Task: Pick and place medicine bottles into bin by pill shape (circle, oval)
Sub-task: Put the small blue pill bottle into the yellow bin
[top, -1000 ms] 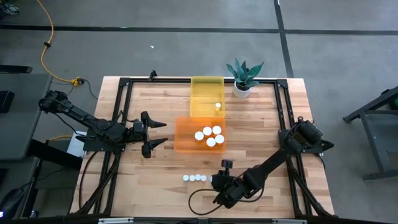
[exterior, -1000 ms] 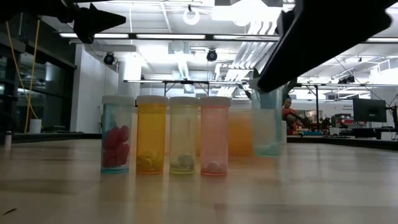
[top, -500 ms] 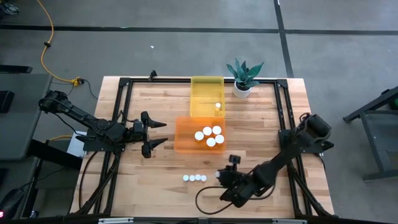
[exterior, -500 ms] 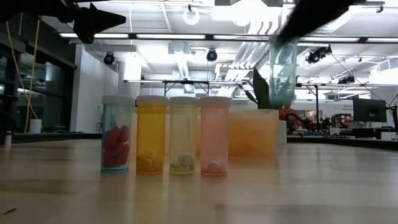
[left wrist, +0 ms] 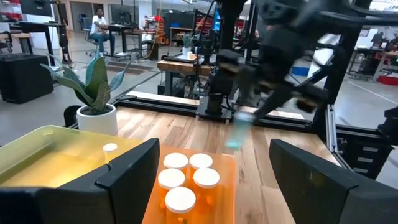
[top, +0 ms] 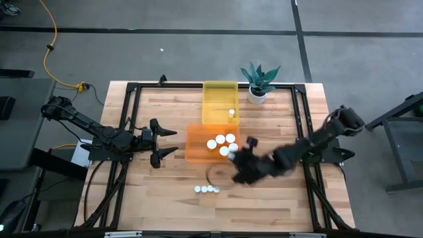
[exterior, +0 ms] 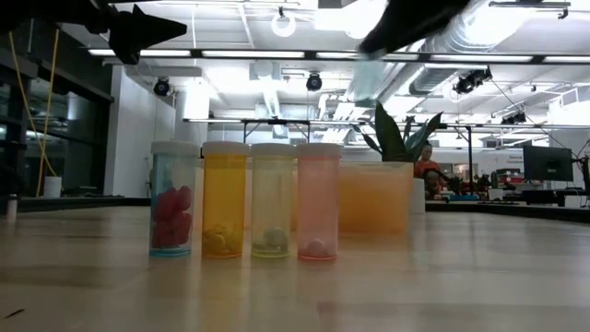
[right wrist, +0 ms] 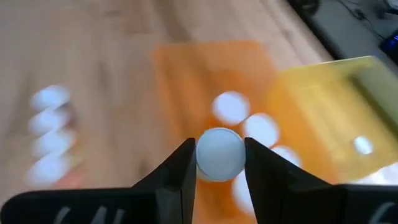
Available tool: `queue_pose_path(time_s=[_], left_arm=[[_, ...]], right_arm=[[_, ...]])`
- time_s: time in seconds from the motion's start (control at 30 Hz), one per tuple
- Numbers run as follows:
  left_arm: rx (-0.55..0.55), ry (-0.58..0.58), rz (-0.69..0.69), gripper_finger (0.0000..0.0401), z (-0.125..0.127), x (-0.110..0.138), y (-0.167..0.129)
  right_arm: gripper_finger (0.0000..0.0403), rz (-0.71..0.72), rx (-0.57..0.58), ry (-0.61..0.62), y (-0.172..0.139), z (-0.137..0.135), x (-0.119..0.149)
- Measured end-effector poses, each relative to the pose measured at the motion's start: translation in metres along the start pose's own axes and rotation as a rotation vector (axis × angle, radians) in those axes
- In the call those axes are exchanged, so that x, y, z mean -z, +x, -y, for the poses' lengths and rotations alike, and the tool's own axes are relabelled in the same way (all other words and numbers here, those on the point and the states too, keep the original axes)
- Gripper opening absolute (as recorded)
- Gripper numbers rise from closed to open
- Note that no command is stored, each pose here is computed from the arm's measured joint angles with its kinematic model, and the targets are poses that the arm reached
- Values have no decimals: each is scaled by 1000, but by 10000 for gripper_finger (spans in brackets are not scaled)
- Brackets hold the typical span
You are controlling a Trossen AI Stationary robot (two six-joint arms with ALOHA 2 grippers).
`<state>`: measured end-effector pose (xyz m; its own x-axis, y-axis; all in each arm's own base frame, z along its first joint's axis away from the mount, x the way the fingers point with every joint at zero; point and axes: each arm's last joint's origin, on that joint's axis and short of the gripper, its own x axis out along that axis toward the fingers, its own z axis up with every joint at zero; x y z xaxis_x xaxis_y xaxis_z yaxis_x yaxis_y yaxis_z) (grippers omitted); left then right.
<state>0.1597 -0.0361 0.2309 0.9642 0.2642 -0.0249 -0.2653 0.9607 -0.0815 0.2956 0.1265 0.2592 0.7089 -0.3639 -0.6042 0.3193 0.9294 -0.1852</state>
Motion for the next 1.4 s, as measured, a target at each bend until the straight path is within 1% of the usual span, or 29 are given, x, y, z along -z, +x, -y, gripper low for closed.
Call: queue_pose_path(time_s=[0.1,0.17,0.3,0.4,0.5,0.6,0.7,0.8,0.9,1.03,1.17,1.27,1.4], left_arm=[[0,0,0,291,0,0,0],[0,0,0,291,0,0,0],[0,-1,-2,291,0,0,0],[0,0,-3,291,0,0,0],[0,1,-5,291,0,1,0],[0,1,-5,291,0,1,0],[0,1,-5,291,0,1,0],[0,0,-4,291,0,0,0],[0,2,-4,291,0,0,0],[0,7,-4,291,0,0,0],[0,6,-4,291,0,0,0],[0,1,-3,291,0,0,0],[0,-1,-3,291,0,0,0]], right_arm=[[94,-22,33,23,26,30,-14],[94,-20,83,53,42,54,-23],[94,32,178,131,66,101,-40],[94,56,175,196,80,128,-46],[94,47,152,259,97,146,-45],[94,22,170,322,119,153,-38],[95,-38,201,360,143,158,-25],[95,-94,211,382,161,164,-14],[95,-138,228,380,171,167,-5],[95,-149,260,387,173,171,-3],[95,-197,296,409,171,171,2],[95,-229,297,421,170,171,5],[95,-229,289,428,170,171,5]])
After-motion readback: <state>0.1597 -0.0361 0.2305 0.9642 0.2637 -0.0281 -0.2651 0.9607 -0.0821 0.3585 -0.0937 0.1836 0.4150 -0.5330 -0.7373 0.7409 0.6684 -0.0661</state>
